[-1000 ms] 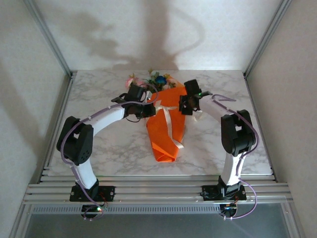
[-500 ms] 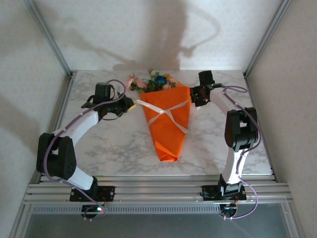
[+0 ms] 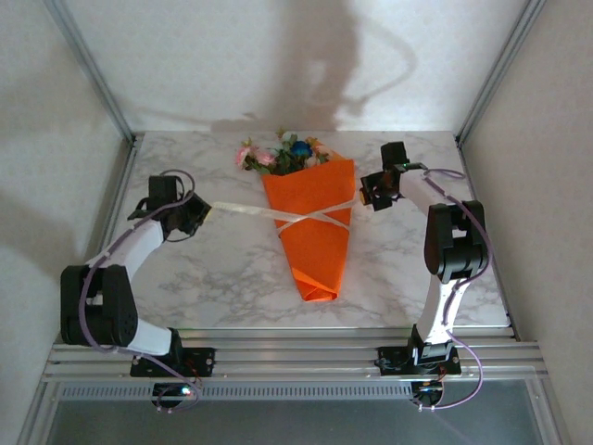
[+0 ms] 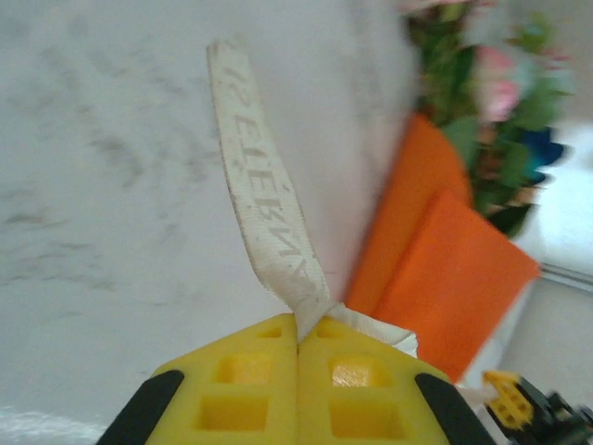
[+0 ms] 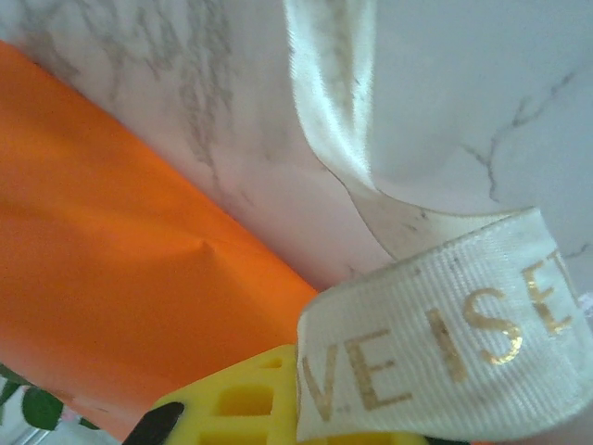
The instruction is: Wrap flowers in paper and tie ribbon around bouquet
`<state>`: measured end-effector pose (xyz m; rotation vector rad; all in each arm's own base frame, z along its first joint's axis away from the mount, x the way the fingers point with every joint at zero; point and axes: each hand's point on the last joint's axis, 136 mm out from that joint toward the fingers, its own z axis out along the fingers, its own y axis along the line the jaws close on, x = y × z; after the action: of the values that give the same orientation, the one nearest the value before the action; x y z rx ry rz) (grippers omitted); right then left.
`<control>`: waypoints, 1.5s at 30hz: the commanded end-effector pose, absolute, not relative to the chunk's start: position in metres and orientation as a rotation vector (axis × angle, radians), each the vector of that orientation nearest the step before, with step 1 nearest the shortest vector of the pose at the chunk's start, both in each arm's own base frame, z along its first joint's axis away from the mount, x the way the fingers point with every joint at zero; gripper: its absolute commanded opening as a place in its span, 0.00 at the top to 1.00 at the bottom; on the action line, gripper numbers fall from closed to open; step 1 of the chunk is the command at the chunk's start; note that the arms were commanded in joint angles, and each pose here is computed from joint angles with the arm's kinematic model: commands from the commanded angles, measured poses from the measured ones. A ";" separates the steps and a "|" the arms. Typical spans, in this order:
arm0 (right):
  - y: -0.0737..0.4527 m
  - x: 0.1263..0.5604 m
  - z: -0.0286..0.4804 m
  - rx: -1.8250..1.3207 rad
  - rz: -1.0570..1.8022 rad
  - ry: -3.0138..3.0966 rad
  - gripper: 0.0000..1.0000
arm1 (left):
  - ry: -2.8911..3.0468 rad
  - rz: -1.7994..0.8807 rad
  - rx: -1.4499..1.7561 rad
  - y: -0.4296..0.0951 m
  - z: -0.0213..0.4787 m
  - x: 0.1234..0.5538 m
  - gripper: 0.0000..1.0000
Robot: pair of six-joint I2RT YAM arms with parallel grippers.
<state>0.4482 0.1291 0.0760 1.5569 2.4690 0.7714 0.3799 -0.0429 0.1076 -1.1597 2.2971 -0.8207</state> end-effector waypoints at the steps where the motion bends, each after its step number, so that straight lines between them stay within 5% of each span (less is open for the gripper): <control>1: 0.137 0.434 0.086 1.511 0.810 2.506 1.00 | 2.332 -0.707 -1.395 -0.032 0.069 0.357 0.79; 3: 0.140 0.431 0.085 1.504 0.817 2.520 1.00 | 2.311 -0.690 -1.457 -0.032 0.071 0.351 0.62; 10: 0.143 0.428 0.086 1.485 0.821 2.527 1.00 | 2.128 -0.730 -1.665 -0.062 0.123 0.326 0.27; 16: 0.143 0.428 0.086 1.480 0.830 2.526 1.00 | 2.187 -1.008 -1.702 -0.161 0.113 0.335 0.25; 25: 0.146 0.430 0.088 1.470 0.848 2.527 1.00 | 2.281 -0.921 -1.685 -0.194 0.061 0.393 0.27; 32: 0.147 0.431 0.087 1.478 0.862 2.520 1.00 | 2.336 -0.947 -1.701 -0.218 0.039 0.392 0.50; 37: 0.146 0.430 0.091 1.468 0.858 2.519 1.00 | 2.274 -0.935 -1.695 -0.204 0.045 0.402 1.00; 45: 0.114 0.433 0.100 1.413 0.757 2.503 1.00 | 2.197 -0.931 -1.575 -0.163 0.091 0.424 1.00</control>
<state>0.4321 0.1325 0.0855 1.4455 2.5318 0.7964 0.4180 -0.1799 0.0651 -1.6355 2.2416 -0.9278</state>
